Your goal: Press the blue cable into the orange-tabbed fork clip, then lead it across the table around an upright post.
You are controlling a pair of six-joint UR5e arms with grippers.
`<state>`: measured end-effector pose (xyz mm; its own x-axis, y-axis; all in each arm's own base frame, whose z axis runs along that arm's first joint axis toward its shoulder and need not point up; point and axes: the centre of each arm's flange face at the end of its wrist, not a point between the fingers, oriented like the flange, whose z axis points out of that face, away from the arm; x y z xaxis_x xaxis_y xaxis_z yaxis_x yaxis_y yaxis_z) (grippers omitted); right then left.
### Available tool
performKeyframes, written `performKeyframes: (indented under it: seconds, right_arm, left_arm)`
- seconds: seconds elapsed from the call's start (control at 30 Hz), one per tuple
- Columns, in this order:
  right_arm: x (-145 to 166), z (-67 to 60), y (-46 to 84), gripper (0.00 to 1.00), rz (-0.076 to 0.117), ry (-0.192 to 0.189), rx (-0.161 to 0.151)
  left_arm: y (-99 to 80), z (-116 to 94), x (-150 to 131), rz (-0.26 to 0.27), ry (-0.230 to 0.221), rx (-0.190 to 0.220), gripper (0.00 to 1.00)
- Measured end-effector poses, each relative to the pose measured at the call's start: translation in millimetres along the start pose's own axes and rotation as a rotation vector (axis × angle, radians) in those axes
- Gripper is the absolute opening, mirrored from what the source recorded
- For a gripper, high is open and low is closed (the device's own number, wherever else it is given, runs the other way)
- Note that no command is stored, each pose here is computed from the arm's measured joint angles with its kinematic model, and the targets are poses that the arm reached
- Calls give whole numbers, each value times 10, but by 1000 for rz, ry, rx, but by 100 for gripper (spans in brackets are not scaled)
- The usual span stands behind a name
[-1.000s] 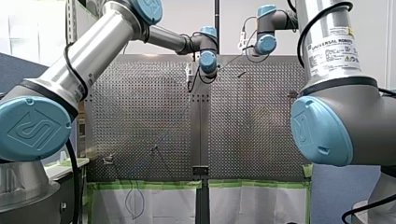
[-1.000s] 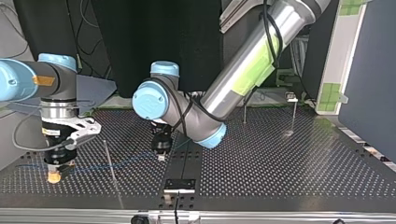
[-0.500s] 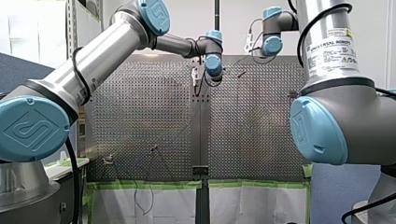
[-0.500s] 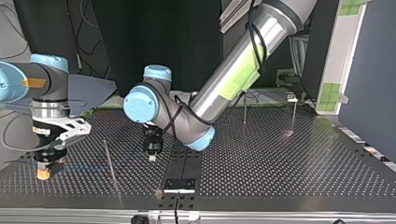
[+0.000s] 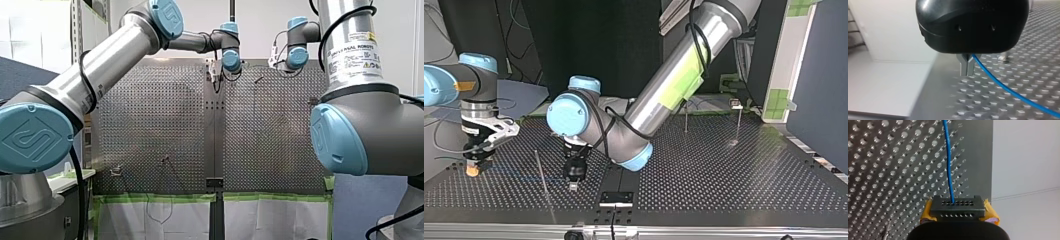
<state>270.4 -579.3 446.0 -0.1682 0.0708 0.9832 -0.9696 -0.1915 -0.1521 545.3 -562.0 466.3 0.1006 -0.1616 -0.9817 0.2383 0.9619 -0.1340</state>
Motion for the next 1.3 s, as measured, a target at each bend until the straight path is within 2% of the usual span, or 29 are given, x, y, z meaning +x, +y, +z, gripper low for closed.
performKeyframes:
  seconds: [0.07,0.17,0.3,0.43,0.73,0.97,1.17,1.3]
  right_arm:
    - [-20,1,26,0,2,-3,-6]
    - [-104,1,130,0,5,-13,-30]
    - [-273,-4,223,0,5,-33,-47]
    - [-438,24,260,0,4,-57,-51]
    - [-566,54,283,0,1,-75,-54]
    - [-836,77,307,0,-6,-115,-57]
    - [-1003,94,331,0,-7,-120,-57]
    - [-1155,118,340,0,-10,-139,-57]
  left_arm:
    - [-6,28,-87,-7,-25,0,0]
    - [-1,73,-165,-16,-58,0,0]
    - [35,118,-90,-18,-71,-5,0]
    - [80,147,44,-9,-72,-12,0]
    - [180,154,427,28,-43,-15,0]
    - [201,105,710,53,-12,2,0]
    - [207,12,968,78,30,14,0]
    - [239,-43,1116,92,58,14,0]
